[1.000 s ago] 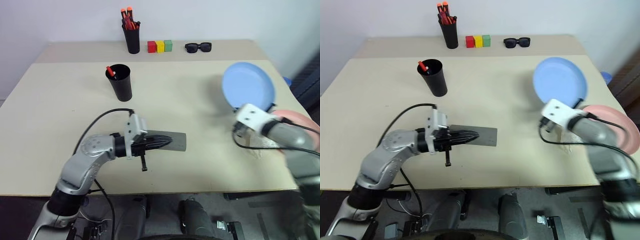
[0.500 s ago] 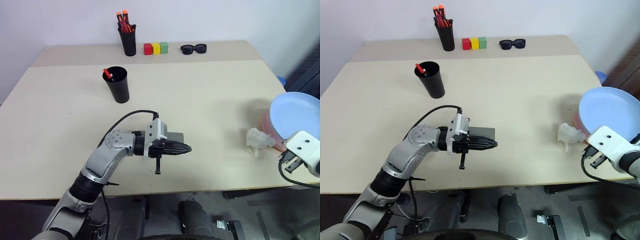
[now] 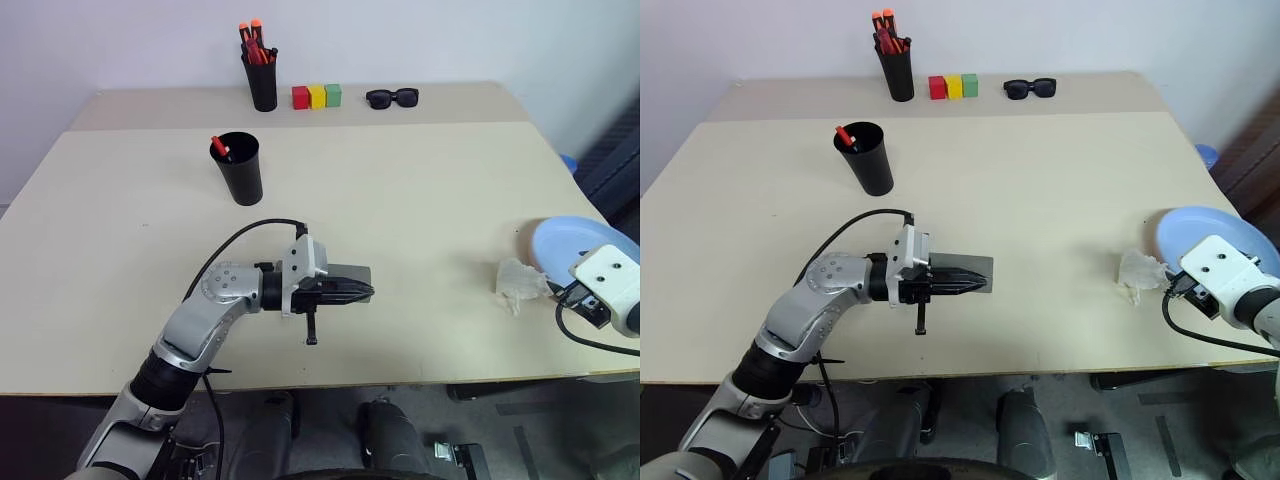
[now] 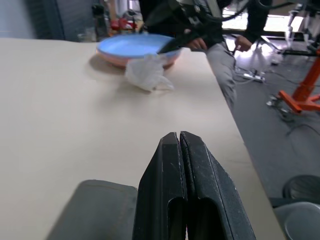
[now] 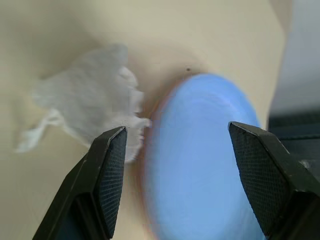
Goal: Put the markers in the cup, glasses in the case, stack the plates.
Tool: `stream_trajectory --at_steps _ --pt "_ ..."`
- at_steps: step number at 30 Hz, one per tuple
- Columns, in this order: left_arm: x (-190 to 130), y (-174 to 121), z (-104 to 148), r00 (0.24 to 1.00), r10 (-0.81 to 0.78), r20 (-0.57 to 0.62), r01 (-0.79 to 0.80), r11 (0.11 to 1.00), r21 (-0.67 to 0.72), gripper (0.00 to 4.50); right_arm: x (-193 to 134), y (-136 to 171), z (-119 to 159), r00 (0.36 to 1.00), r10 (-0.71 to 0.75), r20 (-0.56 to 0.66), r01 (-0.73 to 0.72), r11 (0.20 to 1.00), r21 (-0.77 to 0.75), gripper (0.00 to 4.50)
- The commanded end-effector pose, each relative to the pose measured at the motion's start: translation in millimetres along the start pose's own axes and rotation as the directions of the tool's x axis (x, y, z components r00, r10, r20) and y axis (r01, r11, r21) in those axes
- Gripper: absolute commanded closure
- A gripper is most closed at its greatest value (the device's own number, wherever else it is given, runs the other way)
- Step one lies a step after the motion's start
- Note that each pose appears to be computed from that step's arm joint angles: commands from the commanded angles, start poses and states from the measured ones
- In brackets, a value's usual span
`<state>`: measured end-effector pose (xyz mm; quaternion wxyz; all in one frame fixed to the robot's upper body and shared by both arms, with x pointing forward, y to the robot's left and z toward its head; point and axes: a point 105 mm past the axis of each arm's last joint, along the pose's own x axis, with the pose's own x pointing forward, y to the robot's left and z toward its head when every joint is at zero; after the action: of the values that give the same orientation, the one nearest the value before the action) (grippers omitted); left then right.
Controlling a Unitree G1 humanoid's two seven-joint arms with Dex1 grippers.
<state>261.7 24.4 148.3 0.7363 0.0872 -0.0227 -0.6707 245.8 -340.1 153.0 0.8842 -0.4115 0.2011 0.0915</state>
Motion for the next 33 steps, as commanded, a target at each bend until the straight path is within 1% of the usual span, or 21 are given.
stream_trajectory --at_steps 1,2,5,6,7,11,14,17,20,21,23,28,32,33 --pt "-0.4 -1.1 9.9 1.0 0.0 0.031 0.0 1.0 0.023 4.5 -15.1 -9.4 11.2 0.998 -0.004 0.068 0.0 0.998 0.061 1.15" --pt "-0.6 -0.6 9.5 1.0 0.001 0.03 -0.001 1.0 0.023 4.5 -17.1 -8.2 13.4 0.996 0.008 0.084 -0.015 0.996 0.085 1.15" --pt "-0.2 0.8 7.9 1.0 0.002 0.027 -0.002 1.0 0.02 4.5 -16.1 17.1 36.3 0.975 0.093 0.202 -0.128 0.978 0.167 1.15" --pt "0.0 0.8 7.6 1.0 0.002 0.026 -0.002 1.0 0.02 4.5 -13.5 23.5 41.7 0.969 0.099 0.226 -0.143 0.972 0.185 1.15" --pt "0.3 0.6 7.7 1.0 0.001 0.027 -0.001 1.0 0.019 4.5 -8.9 27.8 42.8 0.97 0.092 0.224 -0.137 0.972 0.193 1.15" --pt "1.5 -3.3 10.2 0.999 -0.006 0.039 0.006 1.0 0.015 4.5 14.0 48.7 31.3 0.987 0.071 0.146 -0.091 0.987 0.136 1.15" --pt "0.6 -4.9 11.3 0.999 -0.005 0.044 0.004 1.0 0.012 4.5 25.9 52.0 22.2 0.995 0.019 0.101 -0.029 0.995 0.097 1.15" --pt "-1.1 -6.3 9.4 0.999 0.001 0.036 -0.001 1.0 0.011 4.5 33.4 56.4 9.2 0.999 0.002 0.048 -0.002 1.0 0.007 1.15" --pt "-2.0 -6.8 8.6 1.0 0.007 0.031 -0.007 1.0 0.011 4.5 37.8 54.9 2.8 0.999 -0.023 0.028 0.024 1.0 -0.017 1.15" --pt "-2.2 -6.9 8.6 0.999 0.008 0.031 -0.009 1.0 0.011 4.5 38.3 53.6 2.5 0.999 -0.03 0.025 0.031 0.999 -0.021 1.38" --pt "-2.5 -7.0 8.6 0.999 0.01 0.031 -0.01 1.0 0.011 4.5 39.0 51.1 3.3 0.999 -0.042 0.027 0.043 0.998 -0.04 1.98" --pt "-1.9 -7.3 9.2 0.999 0.008 0.034 -0.008 1.0 0.009 4.5 38.6 45.2 10.7 0.997 -0.065 0.05 0.067 0.997 -0.044 4.47" --pt "-2.0 -7.1 8.7 0.999 0.005 0.033 -0.006 1.0 0.008 4.5 35.2 40.8 22.6 0.992 -0.078 0.102 0.088 0.992 -0.096 4.47" --pt "-2.1 -7.0 8.2 1.0 0.004 0.03 -0.004 1.0 0.009 4.5 33.1 40.3 29.8 0.989 -0.071 0.13 0.086 0.991 -0.106 4.47"
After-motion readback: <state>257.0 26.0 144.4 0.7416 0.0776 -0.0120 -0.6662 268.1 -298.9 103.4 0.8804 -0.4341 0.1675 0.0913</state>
